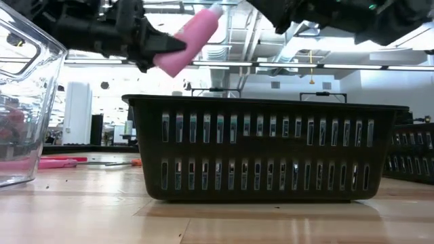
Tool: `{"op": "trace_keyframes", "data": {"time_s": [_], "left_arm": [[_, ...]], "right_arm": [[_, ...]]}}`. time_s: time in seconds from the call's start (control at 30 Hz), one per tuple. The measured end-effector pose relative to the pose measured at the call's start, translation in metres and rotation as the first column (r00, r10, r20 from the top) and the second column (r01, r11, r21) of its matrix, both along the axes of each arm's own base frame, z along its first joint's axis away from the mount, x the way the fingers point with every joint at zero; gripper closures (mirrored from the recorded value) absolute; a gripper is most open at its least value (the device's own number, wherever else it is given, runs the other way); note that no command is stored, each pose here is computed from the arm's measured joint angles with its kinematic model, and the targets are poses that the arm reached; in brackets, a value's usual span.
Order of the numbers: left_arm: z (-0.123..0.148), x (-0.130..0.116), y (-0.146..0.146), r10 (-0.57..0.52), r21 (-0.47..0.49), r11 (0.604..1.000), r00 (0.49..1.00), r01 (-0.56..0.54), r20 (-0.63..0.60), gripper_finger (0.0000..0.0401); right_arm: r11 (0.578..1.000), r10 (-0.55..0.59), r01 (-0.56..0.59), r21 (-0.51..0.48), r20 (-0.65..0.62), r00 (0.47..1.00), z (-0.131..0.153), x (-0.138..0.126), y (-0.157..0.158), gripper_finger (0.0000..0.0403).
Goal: Pick & Place Paint Supplies
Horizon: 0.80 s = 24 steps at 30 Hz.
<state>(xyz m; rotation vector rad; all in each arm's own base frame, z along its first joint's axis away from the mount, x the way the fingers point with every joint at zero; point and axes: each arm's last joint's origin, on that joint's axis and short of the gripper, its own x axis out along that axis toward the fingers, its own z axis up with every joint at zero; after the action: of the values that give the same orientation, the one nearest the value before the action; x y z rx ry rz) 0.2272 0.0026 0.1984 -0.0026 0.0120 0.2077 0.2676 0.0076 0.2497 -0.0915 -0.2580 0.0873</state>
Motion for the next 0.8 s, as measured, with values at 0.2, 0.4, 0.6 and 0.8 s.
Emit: {"op": "trace_keyframes", "data": {"time_s": [0.2, 0.4, 0.6, 0.8], "left_arm": [[0.001, 0.002, 0.005, 0.017, -0.003, 1.000, 0.998, -0.017, 0.062, 0.0249], [0.004, 0.006, 0.012, 0.034, -0.002, 0.999, 0.993, -0.034, 0.116, 0.0249], [0.010, 0.020, 0.016, 0.032, 0.002, 0.999, 0.986, -0.033, 0.161, 0.0249], [0.003, 0.033, 0.021, 0.013, 0.012, 1.000, 0.987, -0.015, 0.157, 0.0249]], "right_arm": [[0.996, -0.010, 0.006, 0.087, 0.045, 0.999, 0.012, 0.000, -0.039, 0.0117], [0.991, -0.013, 0.008, 0.132, 0.038, 0.999, 0.012, 0.005, -0.056, 0.0117], [0.991, 0.011, -0.012, 0.136, 0.010, 1.000, 0.003, 0.031, -0.061, 0.0117], [0.989, 0.043, -0.048, 0.137, 0.042, 0.998, 0.005, 0.042, -0.069, 0.0117]]}}
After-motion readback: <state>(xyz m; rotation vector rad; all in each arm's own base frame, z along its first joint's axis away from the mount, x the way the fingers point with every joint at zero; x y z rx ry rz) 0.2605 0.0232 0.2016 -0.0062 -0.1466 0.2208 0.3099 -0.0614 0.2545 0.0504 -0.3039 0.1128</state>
